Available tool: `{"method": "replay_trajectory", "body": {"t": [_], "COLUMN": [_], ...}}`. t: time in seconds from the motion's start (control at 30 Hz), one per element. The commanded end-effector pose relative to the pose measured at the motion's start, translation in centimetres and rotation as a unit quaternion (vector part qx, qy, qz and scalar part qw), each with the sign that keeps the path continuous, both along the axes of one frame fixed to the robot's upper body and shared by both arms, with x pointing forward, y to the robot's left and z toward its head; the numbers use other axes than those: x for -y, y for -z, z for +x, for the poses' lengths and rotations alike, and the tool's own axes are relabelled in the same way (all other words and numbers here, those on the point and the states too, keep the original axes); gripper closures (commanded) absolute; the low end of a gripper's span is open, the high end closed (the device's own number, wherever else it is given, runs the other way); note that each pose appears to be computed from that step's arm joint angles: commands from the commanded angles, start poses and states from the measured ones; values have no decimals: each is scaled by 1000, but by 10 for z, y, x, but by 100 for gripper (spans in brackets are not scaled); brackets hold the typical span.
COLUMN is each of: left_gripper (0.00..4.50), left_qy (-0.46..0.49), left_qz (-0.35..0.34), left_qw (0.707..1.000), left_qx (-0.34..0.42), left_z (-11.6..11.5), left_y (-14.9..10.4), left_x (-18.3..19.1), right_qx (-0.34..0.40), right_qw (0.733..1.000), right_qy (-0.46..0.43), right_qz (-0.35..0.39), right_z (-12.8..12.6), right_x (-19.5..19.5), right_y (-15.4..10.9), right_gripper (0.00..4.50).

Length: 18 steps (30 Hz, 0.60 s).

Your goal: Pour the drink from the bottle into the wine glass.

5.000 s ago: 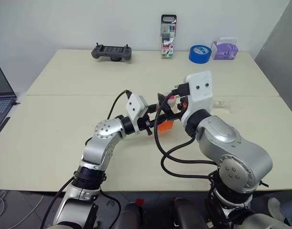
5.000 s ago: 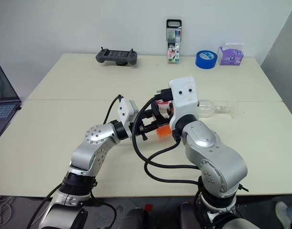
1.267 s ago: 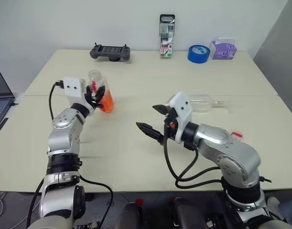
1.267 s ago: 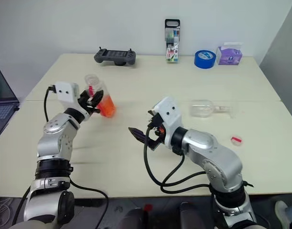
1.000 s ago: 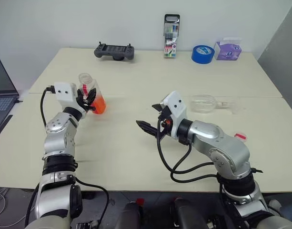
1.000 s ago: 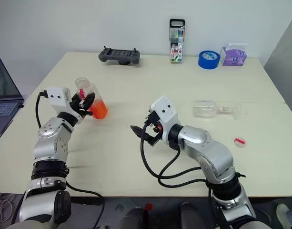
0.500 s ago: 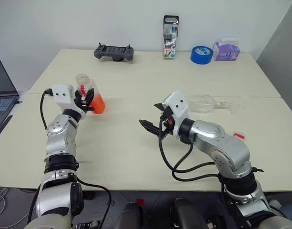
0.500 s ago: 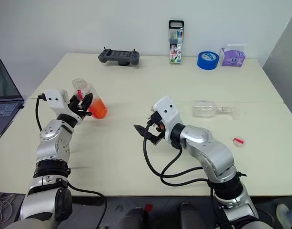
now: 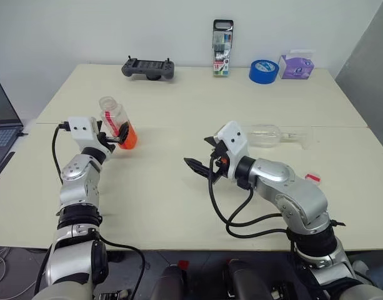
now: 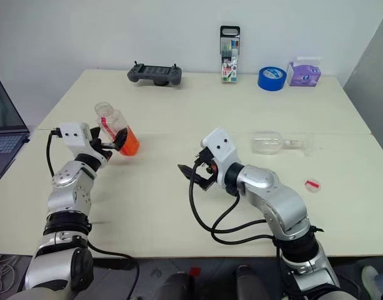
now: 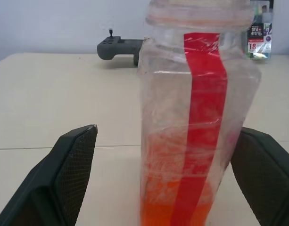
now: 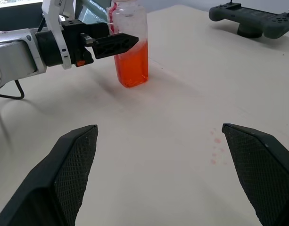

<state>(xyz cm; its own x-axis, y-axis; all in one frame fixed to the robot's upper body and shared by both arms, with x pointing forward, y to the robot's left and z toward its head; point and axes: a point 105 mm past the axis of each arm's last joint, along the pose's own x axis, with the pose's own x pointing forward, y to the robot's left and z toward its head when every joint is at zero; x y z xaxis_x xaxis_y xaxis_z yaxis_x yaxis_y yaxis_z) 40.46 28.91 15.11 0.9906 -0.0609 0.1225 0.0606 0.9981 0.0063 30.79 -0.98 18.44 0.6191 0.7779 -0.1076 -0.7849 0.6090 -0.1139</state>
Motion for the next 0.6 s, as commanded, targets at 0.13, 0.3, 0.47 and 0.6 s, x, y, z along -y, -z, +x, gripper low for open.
{"method": "replay_trajectory", "body": {"t": [0.13, 0.3, 0.47, 0.6], "left_gripper": [3, 3, 3, 3], "left_qy": [-4, 45, 145, 260], "left_qz": [8, 7, 12, -43], "left_qw": [1000, 998, 985, 957], "left_qx": [-13, -50, -97, -118], "left_z": [-25, -68, -110, -120], "left_y": [15, 42, 62, 65], "left_x": [-7, 7, 47, 121], "right_qx": [9, 33, 98, 189], "right_qw": [999, 987, 946, 864], "right_qy": [39, 141, 252, 316], "right_qz": [4, -75, -181, -342], "right_z": [3, 12, 15, 27], "right_x": [24, 80, 137, 183], "right_y": [-2, 16, 23, 26], "right_gripper": [0, 0, 0, 0]}}
